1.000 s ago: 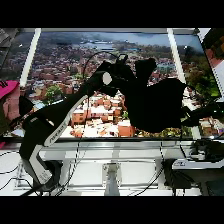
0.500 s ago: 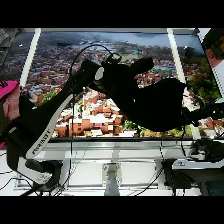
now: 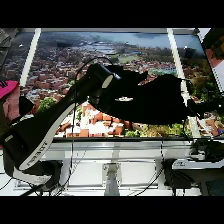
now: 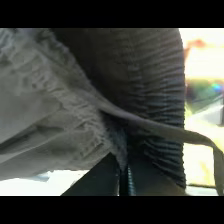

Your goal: Fold the clothes and pants, and hang the long-sleeved shirts on hangers.

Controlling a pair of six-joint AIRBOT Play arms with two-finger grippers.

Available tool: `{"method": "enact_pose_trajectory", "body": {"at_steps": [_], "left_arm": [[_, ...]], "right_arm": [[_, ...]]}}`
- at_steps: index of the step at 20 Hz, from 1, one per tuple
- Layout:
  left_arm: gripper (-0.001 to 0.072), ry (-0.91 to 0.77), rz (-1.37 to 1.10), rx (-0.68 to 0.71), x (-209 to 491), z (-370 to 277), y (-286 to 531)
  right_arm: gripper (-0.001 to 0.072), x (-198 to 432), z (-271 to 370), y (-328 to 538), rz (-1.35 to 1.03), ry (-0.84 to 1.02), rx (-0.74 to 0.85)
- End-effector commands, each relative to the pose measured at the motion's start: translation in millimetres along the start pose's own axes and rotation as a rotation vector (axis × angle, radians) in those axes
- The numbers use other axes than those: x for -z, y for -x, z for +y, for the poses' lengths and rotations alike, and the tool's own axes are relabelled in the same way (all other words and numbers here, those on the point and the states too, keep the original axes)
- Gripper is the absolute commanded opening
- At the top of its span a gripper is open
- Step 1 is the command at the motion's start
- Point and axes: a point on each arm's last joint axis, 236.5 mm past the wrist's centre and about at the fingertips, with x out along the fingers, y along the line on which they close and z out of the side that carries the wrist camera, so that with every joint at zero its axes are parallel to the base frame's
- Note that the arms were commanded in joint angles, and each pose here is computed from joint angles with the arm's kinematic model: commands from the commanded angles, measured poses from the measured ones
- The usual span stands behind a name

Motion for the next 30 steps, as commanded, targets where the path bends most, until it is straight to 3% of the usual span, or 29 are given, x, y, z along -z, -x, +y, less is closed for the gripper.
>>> {"method": "enact_pose_trajectory", "body": {"at_steps": [1,2,3,7,13,14,20,26,29,30], "left_arm": [[0.0205,-0.031,0.002,-0.006,2,-13,3],[0.0448,-0.035,-0.019,0.002,-3,-16,4],[0.0494,-0.036,-0.035,0.009,-6,-17,4],[0.0494,-0.047,-0.170,0.078,-37,-34,8],[0.0490,-0.033,-1.115,0.071,-225,-35,118],[0.0453,-0.014,-1.178,0.084,-239,-36,121],[0.0463,-0.023,-0.986,0.087,-268,-53,-8],[0.0487,-0.012,-1.128,0.079,-303,-47,-29],[0.0473,-0.010,-1.102,0.059,-304,-35,-48],[0.0427,-0.005,-1.099,0.058,-305,-33,-51]], "right_arm": [[0.0270,-10,11,2,-0.040,-0.011,-0.043],[0.0408,-10,13,2,-0.040,-0.012,-0.050],[0.0428,-10,12,2,-0.039,-0.012,-0.047],[0.0429,-10,10,2,-0.038,-0.010,-0.039],[0.0430,-7,3,2,-0.029,-0.005,-0.009],[0.0430,-8,3,2,-0.029,-0.005,-0.009],[0.0448,-15,2,2,-0.060,-0.006,-0.006],[0.0449,-18,6,2,-0.074,-0.009,-0.020],[0.0449,-20,13,2,-0.082,-0.012,-0.048],[0.0448,-21,15,2,-0.084,-0.013,-0.056]]}}
